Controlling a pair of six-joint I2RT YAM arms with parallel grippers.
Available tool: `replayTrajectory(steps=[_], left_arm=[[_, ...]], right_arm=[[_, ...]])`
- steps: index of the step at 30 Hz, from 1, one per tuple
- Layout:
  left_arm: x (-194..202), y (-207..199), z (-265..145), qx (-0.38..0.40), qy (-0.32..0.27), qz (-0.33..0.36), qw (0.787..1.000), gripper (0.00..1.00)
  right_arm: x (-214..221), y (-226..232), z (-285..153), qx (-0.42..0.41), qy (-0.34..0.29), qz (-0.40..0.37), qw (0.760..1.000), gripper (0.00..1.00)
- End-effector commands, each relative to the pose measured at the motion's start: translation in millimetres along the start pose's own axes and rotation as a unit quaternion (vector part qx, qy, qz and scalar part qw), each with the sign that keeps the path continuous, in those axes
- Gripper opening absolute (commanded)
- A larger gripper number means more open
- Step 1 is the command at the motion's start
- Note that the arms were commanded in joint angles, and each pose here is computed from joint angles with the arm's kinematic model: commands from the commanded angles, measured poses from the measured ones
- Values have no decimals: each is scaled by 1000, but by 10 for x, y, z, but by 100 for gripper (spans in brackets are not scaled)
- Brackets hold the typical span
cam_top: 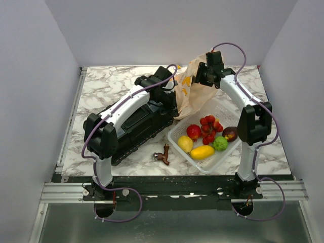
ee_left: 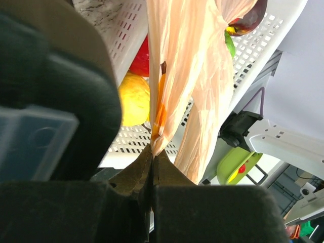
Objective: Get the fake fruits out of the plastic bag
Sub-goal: Take out the fake fruit from the plastic bag.
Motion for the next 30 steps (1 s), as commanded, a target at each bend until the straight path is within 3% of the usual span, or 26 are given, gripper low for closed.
replayTrajectory(steps=[1, 14, 30], left_arm=[[31, -116, 33, -8, 8, 16, 1000, 0], [69, -197, -14, -22, 11, 23, 999, 0], [70, -179, 116, -20, 35, 15, 999, 0]], right_arm=[[-90, 67, 243, -13, -11, -7, 1000, 52], [-76, -34, 844, -39, -7, 45, 998, 57], [-118, 114, 1221, -95, -23, 61, 993, 69]])
Point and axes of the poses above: each gripper's point midway between its finger pads, its own z axis out along the fingers, its own y axis along the line the jaws close on, x = y × z, the point moved 5 cm from there along -z, back along the fingers, and after that the axes turned 9 degrees about z, right-handed, at the moved point
